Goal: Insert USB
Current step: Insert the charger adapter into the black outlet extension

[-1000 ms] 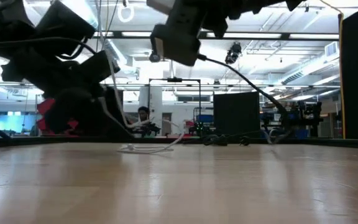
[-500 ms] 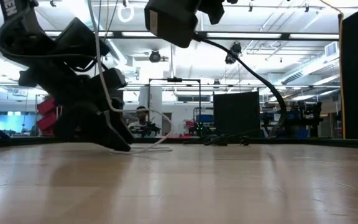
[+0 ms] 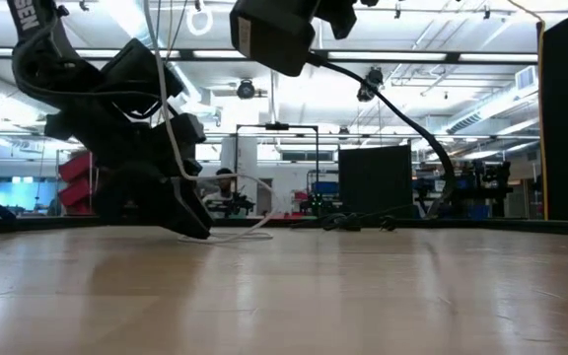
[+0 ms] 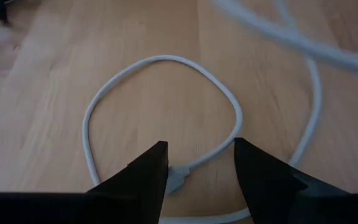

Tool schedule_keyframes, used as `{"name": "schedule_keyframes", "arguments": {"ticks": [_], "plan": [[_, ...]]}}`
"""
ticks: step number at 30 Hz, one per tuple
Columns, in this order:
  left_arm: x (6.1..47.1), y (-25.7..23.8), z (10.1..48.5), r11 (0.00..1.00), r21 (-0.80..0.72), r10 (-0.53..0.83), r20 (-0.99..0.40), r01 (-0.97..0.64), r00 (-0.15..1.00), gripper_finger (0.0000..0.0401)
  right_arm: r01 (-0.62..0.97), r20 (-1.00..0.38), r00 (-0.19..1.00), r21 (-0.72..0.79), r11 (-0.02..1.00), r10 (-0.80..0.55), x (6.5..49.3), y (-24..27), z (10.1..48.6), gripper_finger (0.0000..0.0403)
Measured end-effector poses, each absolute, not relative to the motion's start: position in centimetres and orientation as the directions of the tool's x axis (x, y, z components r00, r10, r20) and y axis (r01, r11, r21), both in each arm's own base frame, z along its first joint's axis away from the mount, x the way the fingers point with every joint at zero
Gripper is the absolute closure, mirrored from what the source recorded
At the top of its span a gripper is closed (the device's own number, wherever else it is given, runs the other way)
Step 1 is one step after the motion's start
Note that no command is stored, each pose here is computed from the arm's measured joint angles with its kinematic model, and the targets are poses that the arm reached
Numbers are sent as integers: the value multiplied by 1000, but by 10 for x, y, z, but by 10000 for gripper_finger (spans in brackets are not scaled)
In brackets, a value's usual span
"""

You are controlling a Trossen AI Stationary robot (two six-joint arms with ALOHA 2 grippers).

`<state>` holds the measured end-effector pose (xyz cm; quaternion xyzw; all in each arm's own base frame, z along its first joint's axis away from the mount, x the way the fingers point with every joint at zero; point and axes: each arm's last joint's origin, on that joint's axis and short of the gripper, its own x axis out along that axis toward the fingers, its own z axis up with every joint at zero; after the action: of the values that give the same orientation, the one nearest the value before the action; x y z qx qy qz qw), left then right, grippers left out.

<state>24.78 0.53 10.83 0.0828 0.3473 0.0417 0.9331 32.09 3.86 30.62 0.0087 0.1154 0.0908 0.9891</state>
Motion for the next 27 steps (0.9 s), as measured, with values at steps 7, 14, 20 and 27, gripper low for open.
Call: {"name": "schedule_keyframes", "arguments": {"ticks": [7, 14, 20, 27], "plan": [[257, 6, 117, 980, 201, 135, -661, 1, 738, 211, -186, -256, 948, 41, 982, 190, 320, 42, 303, 176], [256, 10, 116, 979, 203, 125, -728, 37, 674, 187, -184, -277, 942, 42, 982, 188, 320, 41, 301, 176], [252, 17, 114, 988, 138, 59, -763, 73, 643, 196, -185, -276, 943, 41, 982, 189, 320, 41, 301, 176], [251, 19, 112, 987, 134, 47, -768, 89, 639, 258, -186, -276, 942, 41, 982, 190, 320, 42, 301, 176]]}}
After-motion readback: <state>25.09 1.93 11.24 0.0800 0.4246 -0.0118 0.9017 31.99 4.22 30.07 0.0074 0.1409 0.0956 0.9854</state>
